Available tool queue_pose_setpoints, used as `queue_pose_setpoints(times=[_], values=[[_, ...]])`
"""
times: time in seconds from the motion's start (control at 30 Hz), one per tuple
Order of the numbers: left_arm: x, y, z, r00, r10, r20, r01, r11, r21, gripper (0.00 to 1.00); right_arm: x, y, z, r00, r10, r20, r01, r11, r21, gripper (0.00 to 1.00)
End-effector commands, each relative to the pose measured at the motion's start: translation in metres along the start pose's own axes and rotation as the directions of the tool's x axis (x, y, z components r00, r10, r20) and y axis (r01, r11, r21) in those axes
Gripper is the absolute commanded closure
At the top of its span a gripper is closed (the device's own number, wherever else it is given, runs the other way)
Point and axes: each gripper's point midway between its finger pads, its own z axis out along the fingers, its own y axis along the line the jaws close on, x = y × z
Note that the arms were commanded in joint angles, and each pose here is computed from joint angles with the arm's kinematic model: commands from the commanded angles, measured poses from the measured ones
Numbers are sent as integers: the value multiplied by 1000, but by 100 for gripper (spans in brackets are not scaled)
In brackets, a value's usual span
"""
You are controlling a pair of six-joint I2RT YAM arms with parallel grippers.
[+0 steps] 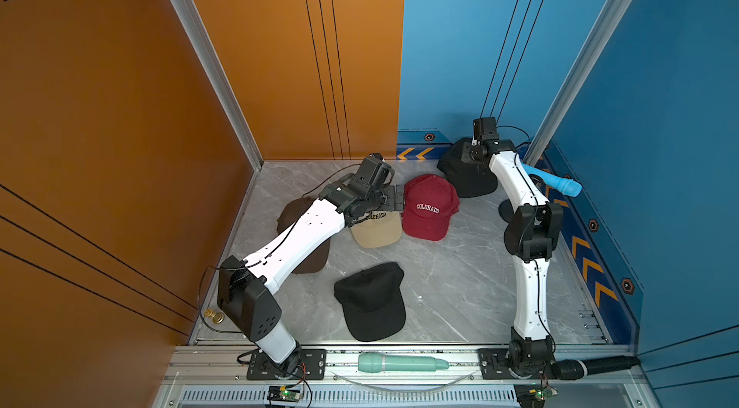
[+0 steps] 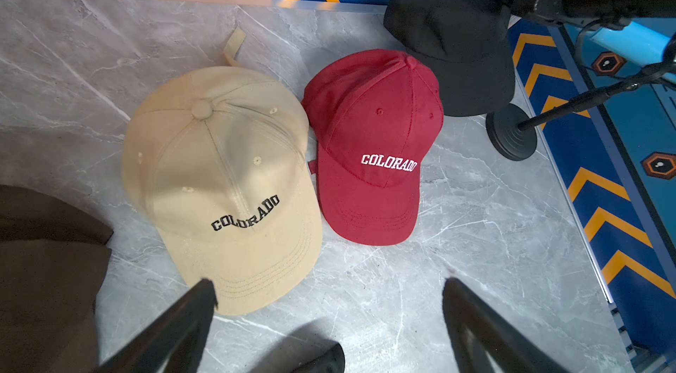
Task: Stack the baseball caps by color
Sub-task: Pick up the baseball cap from the center of the board.
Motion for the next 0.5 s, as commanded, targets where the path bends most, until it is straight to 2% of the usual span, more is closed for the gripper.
queue_pose_setpoints(times=[0.0, 0.2, 0.47], values=[[-7, -3, -14, 999, -6, 53, 6, 1000, 17, 2, -15, 3, -21, 999, -19, 44, 20, 1000, -13, 100], [-6, -2, -20, 997, -9, 70, 7, 1000, 22, 2, -33, 0, -37, 996, -8, 93, 9, 1000, -15, 100], [-7, 6, -27, 995, -9, 96, 8, 1000, 8, 2, -45, 5, -76, 991, -2, 131, 7, 999, -35, 100]])
